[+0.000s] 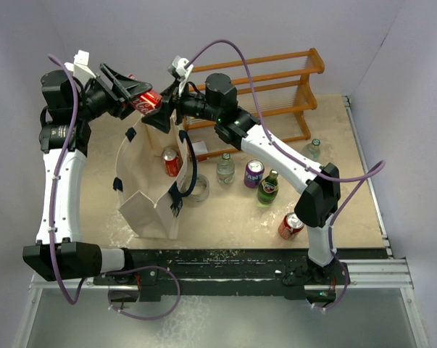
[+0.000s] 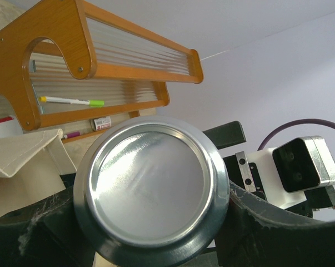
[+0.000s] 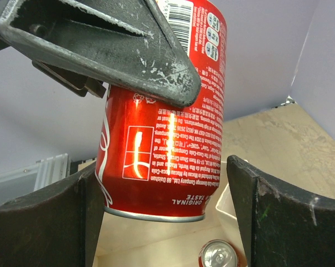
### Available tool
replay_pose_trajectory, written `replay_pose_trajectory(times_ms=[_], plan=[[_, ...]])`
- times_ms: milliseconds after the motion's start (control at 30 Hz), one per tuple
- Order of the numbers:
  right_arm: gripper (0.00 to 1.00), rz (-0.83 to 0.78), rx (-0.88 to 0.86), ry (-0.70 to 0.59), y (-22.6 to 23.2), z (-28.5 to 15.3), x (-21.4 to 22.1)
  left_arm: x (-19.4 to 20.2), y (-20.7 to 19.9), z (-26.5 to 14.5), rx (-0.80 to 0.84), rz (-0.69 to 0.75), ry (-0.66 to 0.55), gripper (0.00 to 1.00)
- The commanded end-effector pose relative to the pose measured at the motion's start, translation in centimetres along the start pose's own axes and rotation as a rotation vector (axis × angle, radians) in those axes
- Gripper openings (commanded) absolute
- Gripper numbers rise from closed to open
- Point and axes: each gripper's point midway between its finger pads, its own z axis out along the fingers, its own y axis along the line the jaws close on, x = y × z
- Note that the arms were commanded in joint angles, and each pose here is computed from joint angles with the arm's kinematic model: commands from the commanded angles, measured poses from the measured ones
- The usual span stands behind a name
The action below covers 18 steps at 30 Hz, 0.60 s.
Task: Place the beverage into the canvas bag
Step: Adjust the drink.
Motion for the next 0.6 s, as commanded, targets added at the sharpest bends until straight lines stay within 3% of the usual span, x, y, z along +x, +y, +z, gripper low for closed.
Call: replay_pose_trajectory(times_ms=[0, 200, 367, 500, 567], plan=[[0.77, -0.054, -0.008, -0.14, 1.5, -1.2, -5.9, -0.8, -3.6, -1.5, 0.106, 0.074, -0.047, 0.0], [0.61, -0.041, -0.012, -0.163, 1.9, -1.4, -6.5, -0.7, -2.8, -1.4, 0.083, 0.071, -0.044, 0.0], [0.31, -0.03, 0.0, -0.186, 2.0, -2.0, -7.3, -0.4, -1.6, -1.4, 0.055, 0.052, -0.043, 0.0], [0.01, -0.032, 0.029, -0.217, 1.9, -2.5, -8.1, -0.5, -0.8, -1.4, 0.035, 0.039, -0.047, 0.1], [0.0, -0.032, 0.035, -0.225, 1.8, -2.5, -8.3, -0.5, -0.6, -1.4, 0.028, 0.037, -0.05, 0.17]])
